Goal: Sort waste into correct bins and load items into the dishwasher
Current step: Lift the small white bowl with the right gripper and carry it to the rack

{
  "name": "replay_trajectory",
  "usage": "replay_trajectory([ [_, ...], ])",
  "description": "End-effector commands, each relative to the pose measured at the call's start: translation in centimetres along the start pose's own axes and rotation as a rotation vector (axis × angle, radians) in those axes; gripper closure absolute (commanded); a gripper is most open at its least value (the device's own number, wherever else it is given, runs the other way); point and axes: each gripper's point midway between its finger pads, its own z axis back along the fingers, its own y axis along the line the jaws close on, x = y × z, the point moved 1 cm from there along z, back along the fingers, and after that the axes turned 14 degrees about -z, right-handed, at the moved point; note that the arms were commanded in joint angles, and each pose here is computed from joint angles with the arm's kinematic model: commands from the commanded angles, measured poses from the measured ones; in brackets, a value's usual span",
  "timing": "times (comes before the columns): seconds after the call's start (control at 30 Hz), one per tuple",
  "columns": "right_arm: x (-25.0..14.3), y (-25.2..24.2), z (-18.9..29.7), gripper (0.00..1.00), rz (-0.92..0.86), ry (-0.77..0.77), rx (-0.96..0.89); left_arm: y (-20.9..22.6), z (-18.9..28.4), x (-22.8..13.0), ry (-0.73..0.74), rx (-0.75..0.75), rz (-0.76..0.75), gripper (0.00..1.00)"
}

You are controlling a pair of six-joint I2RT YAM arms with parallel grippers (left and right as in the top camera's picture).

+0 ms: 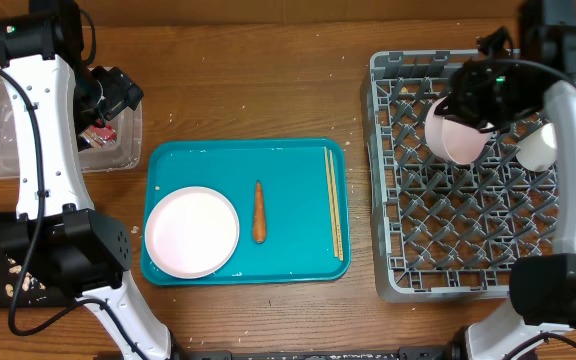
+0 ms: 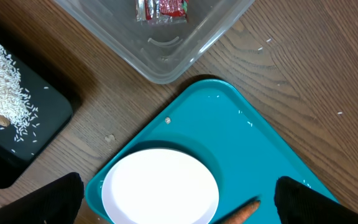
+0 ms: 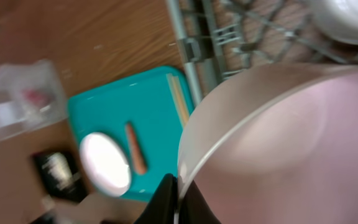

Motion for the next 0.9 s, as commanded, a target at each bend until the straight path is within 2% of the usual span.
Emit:
replay_trajectory([
  [0.0,-1.0,2.1,2.0,0.96,0.142,0.091,0.283,0.1,0.9,0.4,-0.036,-0.001,0.011,0.00],
  [0.17,-1.3,-0.4,2.4,0.96,0.117,0.154,0.384,0.1,0.9,0.4,-0.036,-0.001,0.011,0.00],
  [0.4,-0.8,-3.8,0.4,0.96,0.052,0.180,0.547,0.1,0.9,0.4,-0.036,-0.001,0.011,0.00],
  [0.87,1.3,-10.8,-1.6,0.96,-0.097,0.086,0.586,0.1,0.9,0.4,-0.036,0.000,0.011,0.00],
])
